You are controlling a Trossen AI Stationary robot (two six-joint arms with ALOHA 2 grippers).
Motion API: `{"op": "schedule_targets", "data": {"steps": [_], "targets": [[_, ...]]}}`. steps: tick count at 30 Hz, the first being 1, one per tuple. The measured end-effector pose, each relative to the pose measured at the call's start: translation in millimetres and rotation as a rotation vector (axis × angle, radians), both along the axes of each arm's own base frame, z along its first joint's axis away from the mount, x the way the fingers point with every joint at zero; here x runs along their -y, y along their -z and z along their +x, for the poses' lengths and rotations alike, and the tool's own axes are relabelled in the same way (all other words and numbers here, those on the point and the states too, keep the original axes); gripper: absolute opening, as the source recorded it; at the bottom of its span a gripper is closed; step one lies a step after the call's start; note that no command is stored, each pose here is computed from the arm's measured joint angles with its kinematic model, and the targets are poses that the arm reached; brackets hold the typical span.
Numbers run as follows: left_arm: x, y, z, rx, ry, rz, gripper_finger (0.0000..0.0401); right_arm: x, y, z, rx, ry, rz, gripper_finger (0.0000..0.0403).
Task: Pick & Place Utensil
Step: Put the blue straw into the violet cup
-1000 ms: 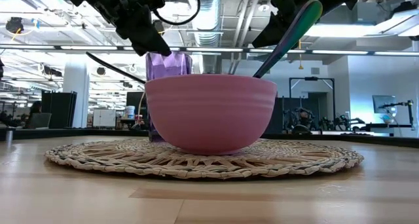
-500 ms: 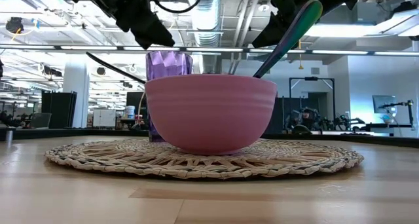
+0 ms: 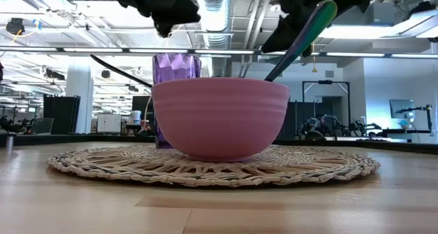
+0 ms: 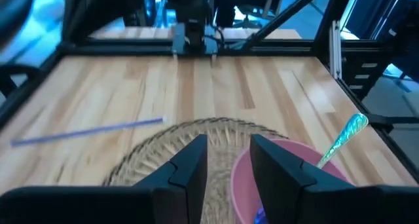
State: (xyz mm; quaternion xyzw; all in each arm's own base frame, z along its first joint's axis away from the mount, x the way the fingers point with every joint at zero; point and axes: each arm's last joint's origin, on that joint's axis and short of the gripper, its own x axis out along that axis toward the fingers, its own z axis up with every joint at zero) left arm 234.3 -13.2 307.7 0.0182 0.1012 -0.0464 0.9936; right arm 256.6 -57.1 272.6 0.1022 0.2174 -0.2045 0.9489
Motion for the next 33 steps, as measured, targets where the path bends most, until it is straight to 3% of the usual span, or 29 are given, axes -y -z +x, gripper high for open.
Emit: {"op": "schedule_targets", "data": {"steps": [9, 22, 33], "targets": [[0, -3, 1, 0.036, 0.007, 0.037, 0.0118, 18, 23, 19, -0.071, 0.049, 0.018, 0.0023], [0, -3, 1, 0.04, 0.007, 0.037, 0.0118, 45, 48, 40, -0.187, 0.095, 0.004, 0.0108], [0, -3, 1, 0.04, 0.007, 0.036, 0.0118, 72, 72, 39, -0.256, 0.197, 0.064, 0.0146]]}}
